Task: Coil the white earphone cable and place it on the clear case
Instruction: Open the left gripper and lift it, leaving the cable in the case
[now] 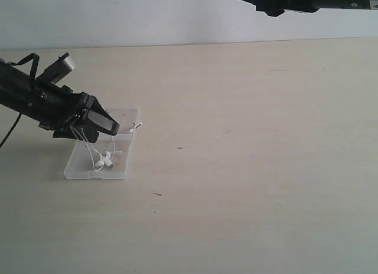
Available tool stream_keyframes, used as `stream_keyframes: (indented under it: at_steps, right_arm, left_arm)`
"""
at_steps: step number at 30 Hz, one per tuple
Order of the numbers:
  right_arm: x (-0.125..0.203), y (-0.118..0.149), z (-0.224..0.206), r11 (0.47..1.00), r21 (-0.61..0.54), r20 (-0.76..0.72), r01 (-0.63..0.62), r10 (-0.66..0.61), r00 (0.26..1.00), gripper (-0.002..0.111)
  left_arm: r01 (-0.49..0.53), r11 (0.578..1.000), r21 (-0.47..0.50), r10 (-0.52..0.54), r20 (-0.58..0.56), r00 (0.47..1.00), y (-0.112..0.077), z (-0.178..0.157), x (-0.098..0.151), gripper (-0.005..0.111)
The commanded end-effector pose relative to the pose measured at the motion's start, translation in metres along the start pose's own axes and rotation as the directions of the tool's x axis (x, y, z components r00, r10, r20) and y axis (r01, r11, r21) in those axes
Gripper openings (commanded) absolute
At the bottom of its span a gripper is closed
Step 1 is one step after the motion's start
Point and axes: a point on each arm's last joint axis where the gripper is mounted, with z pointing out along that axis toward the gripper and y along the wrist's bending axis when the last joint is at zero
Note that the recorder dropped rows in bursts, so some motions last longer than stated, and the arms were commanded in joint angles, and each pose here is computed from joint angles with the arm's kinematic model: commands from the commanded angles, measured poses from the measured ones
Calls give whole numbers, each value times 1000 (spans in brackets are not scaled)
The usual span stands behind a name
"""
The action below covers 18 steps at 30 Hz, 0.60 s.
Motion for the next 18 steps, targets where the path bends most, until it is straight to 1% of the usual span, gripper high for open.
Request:
stream_keyframes:
  at_steps: [1,4,7,8,12,15,18]
  right_arm:
    - [1,1,0,1000,-10,-3,-8,8,1000,53]
    - [0,0,0,1000,-10,0,-9,9,1000,53]
    - [0,0,0,1000,-10,1,-11,11,1000,53]
    - [0,0,0,1000,-10,1,-11,11,1000,53]
    - [0,0,0,1000,-9,6,-19,19,1000,53]
    - [-1,0,0,1000,-8,12,-30,30,999,53]
    - [-1,0,0,1000,-8,12,-30,30,999,53]
  left_arm:
    - [-23,999,-32,22,-45,999,-16,4,-5,70]
    - [-10,995,-98,2,-79,997,-17,5,-8,70]
    - [-1,990,-144,-13,-97,995,-17,2,-12,70]
    - [18,988,-152,-32,-93,995,-17,2,-13,70]
    - [36,988,-149,-50,-90,995,-20,0,-16,70]
    - [33,989,-146,-48,-104,993,-26,3,-17,70]
    - [3,990,-139,-22,-134,991,-35,11,-16,70]
